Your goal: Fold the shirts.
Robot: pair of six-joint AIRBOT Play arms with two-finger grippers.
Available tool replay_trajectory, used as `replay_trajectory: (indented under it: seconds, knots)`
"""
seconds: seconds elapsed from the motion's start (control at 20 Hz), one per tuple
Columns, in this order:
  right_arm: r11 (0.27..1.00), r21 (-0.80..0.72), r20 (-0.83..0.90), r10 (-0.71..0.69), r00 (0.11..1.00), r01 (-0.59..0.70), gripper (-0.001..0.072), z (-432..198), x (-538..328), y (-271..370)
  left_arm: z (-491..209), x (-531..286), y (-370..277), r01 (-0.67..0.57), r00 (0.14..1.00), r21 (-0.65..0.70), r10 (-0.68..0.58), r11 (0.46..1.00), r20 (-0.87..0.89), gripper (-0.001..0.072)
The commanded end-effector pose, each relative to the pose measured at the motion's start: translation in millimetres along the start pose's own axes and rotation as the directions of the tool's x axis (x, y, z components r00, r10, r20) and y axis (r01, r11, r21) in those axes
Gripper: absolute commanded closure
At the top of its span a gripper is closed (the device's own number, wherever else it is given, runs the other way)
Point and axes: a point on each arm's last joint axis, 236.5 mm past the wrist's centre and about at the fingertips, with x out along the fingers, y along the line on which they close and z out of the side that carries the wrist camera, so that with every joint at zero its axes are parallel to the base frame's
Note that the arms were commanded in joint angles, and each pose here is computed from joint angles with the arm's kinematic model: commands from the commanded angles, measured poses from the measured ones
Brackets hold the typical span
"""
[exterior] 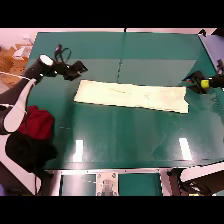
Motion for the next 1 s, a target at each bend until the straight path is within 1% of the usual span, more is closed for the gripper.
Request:
replay_trajectory:
  seconds: [0.0,0.15,0.2,0.3,0.55,0.7,0.8,0.85,0.9,0.95]
  knots:
    - [0.999,-0.035,-0.091,-0.023,0.996,0.020,0.0140,-11,-30,-44,19,-26,-2,0.030,0.999,0.003,-0.030,1.000,-0.024,0.0093]
    - [1.000,-0.007,-0.191,0.006,0.982,-0.007,0.0139,-31,-23,-73,10,-28,-7,0.044,0.997,0.005,-0.043,0.999,-0.069,0.0094]
    - [1.000,-0.008,-0.212,0.012,0.977,-0.014,0.0109,-35,-16,-81,5,-27,-9,0.047,0.995,0.008,-0.046,0.999,-0.086,0.0094]
    - [0.999,-0.003,-0.249,0.032,0.968,-0.034,0.0108,-43,0,-89,-2,-27,-12,0.053,0.992,0.007,-0.052,0.999,-0.114,0.0094]
    - [0.982,0.000,-0.283,0.182,0.942,-0.190,0.0108,-51,40,-69,-15,-27,-18,0.068,0.985,0.007,-0.066,0.998,-0.161,0.0094]
    - [0.976,-0.040,-0.329,0.189,0.925,-0.213,0.0108,-62,57,-54,-24,-23,-28,0.083,0.980,0.016,-0.079,0.996,-0.183,0.0095]
    - [0.972,-0.073,-0.347,0.185,0.919,-0.223,0.0112,-66,63,-43,-33,-17,-39,0.095,0.977,0.055,-0.082,0.994,-0.198,0.0095]
    - [0.970,-0.084,-0.354,0.183,0.917,-0.226,0.0139,-67,64,-39,-38,-13,-45,0.103,0.975,0.075,-0.086,0.992,-0.204,0.0096]
    - [0.968,-0.094,-0.363,0.185,0.913,-0.234,0.0320,-67,63,-35,-43,-10,-53,0.111,0.974,0.090,-0.090,0.990,-0.210,0.0130]
    - [0.965,-0.103,-0.366,0.187,0.912,-0.240,0.0456,-66,61,-31,-49,-5,-61,0.123,0.971,0.119,-0.095,0.985,-0.218,0.0326]
